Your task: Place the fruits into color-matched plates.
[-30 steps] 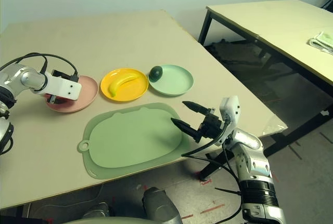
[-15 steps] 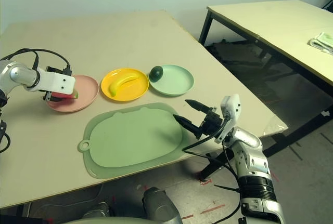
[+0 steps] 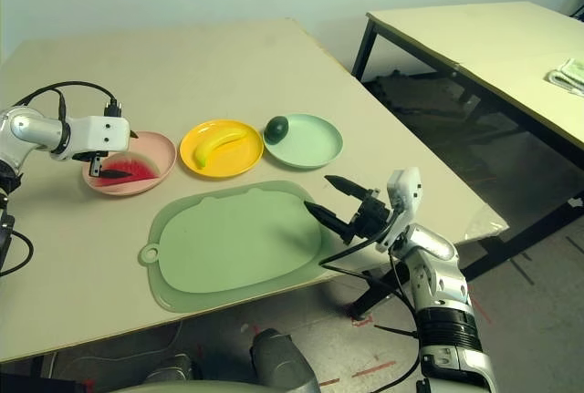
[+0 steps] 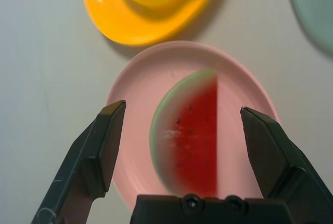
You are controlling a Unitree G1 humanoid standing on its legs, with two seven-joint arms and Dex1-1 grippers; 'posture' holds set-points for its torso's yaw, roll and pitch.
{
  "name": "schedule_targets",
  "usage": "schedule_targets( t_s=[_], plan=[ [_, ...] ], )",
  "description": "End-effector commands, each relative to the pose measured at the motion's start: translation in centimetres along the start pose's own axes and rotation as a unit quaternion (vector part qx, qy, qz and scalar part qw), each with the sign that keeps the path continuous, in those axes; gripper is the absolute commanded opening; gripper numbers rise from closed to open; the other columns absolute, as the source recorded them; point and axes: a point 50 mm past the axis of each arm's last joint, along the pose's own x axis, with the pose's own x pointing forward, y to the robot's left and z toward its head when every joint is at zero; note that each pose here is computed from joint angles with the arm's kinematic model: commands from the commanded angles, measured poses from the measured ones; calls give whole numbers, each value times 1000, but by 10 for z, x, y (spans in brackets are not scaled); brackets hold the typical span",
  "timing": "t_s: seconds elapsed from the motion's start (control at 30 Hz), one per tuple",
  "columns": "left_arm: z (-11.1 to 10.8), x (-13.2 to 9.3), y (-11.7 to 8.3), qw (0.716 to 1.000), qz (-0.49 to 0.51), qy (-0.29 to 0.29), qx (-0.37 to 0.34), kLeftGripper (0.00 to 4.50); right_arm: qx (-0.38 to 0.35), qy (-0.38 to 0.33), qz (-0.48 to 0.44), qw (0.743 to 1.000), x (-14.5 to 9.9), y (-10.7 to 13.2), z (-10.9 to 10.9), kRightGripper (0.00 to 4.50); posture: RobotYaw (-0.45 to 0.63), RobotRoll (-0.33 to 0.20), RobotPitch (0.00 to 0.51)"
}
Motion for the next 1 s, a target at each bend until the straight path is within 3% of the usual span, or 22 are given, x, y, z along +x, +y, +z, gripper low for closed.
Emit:
schedule_targets(
  t_s=[0.03, 0.2, 0.3, 0.43, 0.6, 0.7, 0.8, 1.0],
  plan=[
    [-1, -9, 10, 992, 80, -53, -77, 4490, -18, -16, -70, 997, -17, -16, 9, 4500, -271, 0, 0],
    [-18, -30, 17, 942, 220, -131, -217, 4490, -64, -44, -177, 981, -33, -32, 18, 4500, -264, 0, 0],
    [-37, -41, 5, 895, 295, -163, -293, 4490, -87, -36, -230, 969, -44, -41, 15, 4500, -246, 0, 6],
    [-57, -53, -26, 826, 385, -186, -368, 4490, -95, -21, -263, 960, -49, -50, 7, 4500, -201, 0, 28],
    [-60, -70, -70, 758, 468, -176, -418, 4490, -80, 3, -268, 960, -44, -60, 0, 4500, -154, 0, 47],
    [-58, -76, -106, 735, 489, -152, -445, 4490, -70, 19, -265, 962, -39, -62, -4, 4500, -123, 0, 58],
    [-56, -78, -129, 720, 497, -134, -465, 4490, -68, 34, -259, 963, -36, -61, -9, 4500, -104, 0, 64],
    [-51, -74, -151, 708, 501, -111, -484, 4490, -65, 37, -288, 955, -43, -63, -14, 4500, -64, 0, 77]
  ],
)
